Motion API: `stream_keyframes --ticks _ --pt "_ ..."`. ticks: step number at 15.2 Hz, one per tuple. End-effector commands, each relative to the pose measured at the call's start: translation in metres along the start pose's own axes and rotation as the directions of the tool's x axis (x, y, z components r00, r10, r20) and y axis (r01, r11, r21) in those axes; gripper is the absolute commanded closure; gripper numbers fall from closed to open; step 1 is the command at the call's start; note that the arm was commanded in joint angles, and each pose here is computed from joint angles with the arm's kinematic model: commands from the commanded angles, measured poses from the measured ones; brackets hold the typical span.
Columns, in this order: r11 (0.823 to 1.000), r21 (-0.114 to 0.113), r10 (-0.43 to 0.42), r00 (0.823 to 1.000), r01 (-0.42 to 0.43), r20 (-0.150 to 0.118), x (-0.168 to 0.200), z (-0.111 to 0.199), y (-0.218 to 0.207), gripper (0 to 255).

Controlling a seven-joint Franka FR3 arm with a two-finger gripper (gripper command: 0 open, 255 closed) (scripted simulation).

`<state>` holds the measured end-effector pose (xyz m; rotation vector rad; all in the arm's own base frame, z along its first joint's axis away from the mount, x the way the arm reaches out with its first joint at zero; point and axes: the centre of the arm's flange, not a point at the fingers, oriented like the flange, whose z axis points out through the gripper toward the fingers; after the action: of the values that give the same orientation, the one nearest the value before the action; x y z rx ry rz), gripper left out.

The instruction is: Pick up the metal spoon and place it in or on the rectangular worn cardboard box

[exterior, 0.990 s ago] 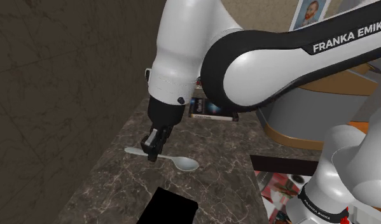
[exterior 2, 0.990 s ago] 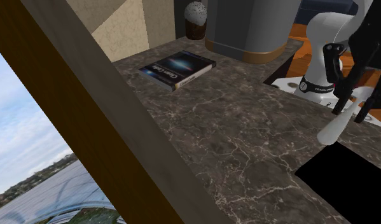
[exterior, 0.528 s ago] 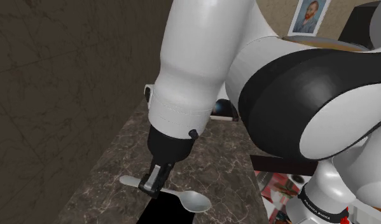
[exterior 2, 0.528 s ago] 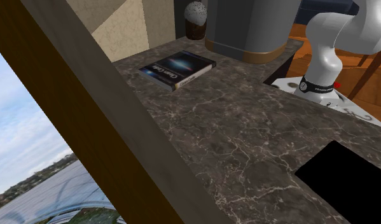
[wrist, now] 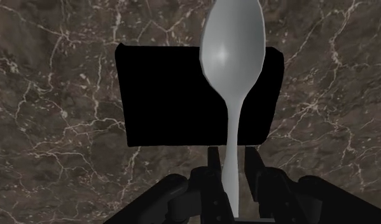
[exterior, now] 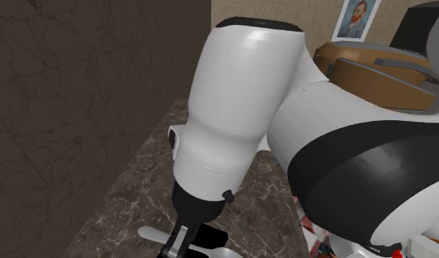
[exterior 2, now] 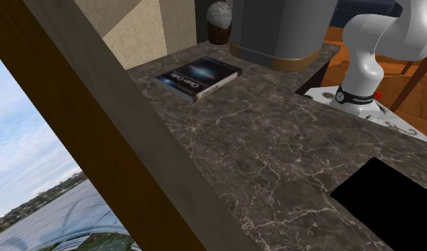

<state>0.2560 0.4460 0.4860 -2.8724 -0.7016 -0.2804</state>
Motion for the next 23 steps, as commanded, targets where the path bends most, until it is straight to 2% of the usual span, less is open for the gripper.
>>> stream_keyframes --ticks 1,9,17,18,23 --pt "1.0 0.0 0.0 1.0 0.0 0.0 -0.001 0.01 0.002 255" --pt "1.0 0.0 0.0 1.0 0.0 0.0 -0.011 0.049 0.007 255" --pt "1.0 0.0 0.0 1.0 0.0 0.0 -0.011 0.049 0.007 255" --pt "1.0 0.0 0.0 1.0 0.0 0.0 -0.011 0.049 0.007 0" --pt "1.0 0.0 0.0 1.0 0.0 0.0 -0.011 0.049 0.007 0"
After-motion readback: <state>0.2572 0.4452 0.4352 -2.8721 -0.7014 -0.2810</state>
